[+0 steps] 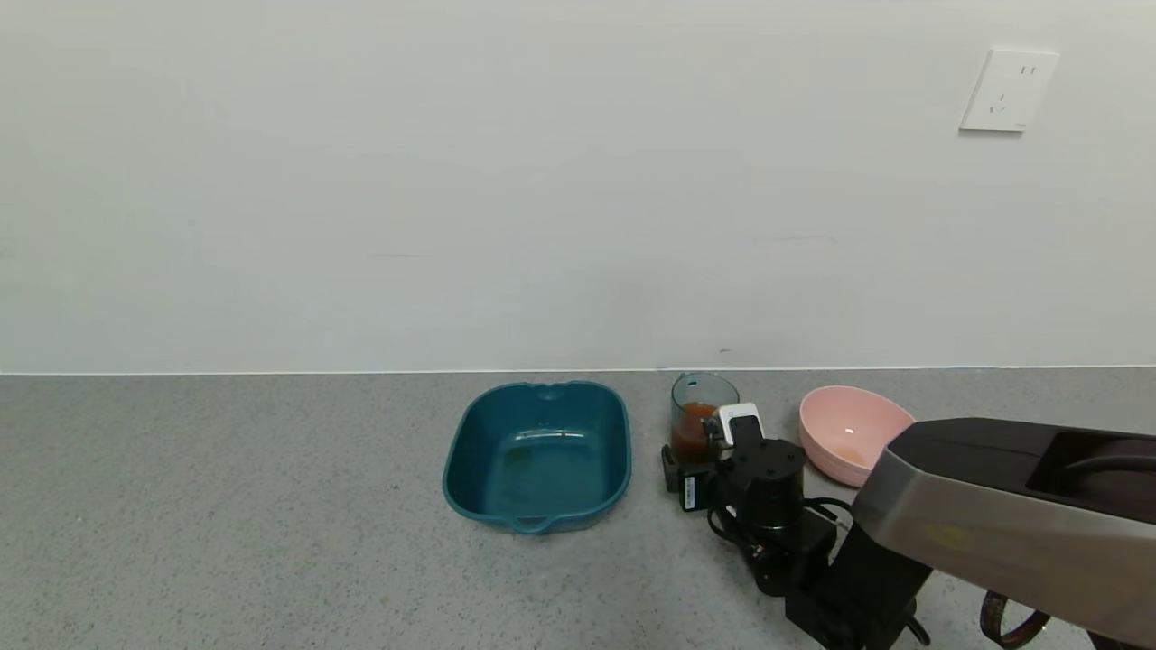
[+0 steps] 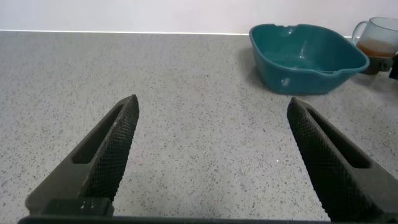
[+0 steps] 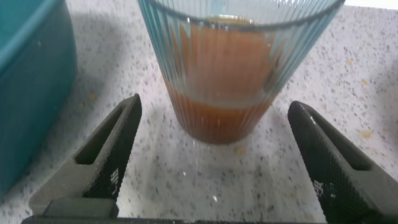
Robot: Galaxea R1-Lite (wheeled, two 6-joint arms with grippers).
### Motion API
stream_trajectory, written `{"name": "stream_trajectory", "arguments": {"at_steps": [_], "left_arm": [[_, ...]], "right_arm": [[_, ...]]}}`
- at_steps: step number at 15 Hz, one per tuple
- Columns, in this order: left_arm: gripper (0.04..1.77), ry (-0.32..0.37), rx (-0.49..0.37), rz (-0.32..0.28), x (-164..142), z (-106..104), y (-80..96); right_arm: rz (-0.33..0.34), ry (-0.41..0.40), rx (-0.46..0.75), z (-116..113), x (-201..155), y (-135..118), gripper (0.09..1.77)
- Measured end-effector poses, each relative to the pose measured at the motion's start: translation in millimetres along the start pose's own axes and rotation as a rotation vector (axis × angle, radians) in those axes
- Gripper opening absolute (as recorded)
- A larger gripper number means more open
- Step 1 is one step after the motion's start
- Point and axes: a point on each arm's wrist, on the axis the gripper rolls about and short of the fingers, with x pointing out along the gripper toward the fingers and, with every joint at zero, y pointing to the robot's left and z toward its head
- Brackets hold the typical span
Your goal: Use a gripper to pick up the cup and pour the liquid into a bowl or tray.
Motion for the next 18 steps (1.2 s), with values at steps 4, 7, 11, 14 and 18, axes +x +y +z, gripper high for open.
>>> {"name": "stream_trajectory", "arguments": {"at_steps": [4,7,11,14,18], "left_arm": [[1.72,0.0,0.0,0.0,0.0,0.0,0.0],[1.72,0.0,0.0,0.0,0.0,0.0,0.0],[1.72,0.0,0.0,0.0,0.0,0.0,0.0],[1.72,0.0,0.0,0.0,0.0,0.0,0.0],[1.72,0.0,0.0,0.0,0.0,0.0,0.0]], "right_arm": [[-0.017,-0.026,0.013,-5.3,6.7,-0.9,1.71],[-0.026,-0.037,0.02,-7.6,11.3,-3.0,1.71],[-0.031,-0.045,0.025,-9.6,17.3,-3.4,1.71],[-0.032,-0.057,0.029,-9.5,22.5,-2.0,1.71],[-0.033,-0.07,0.006,-8.5,28.1,-2.8,1.71]]}}
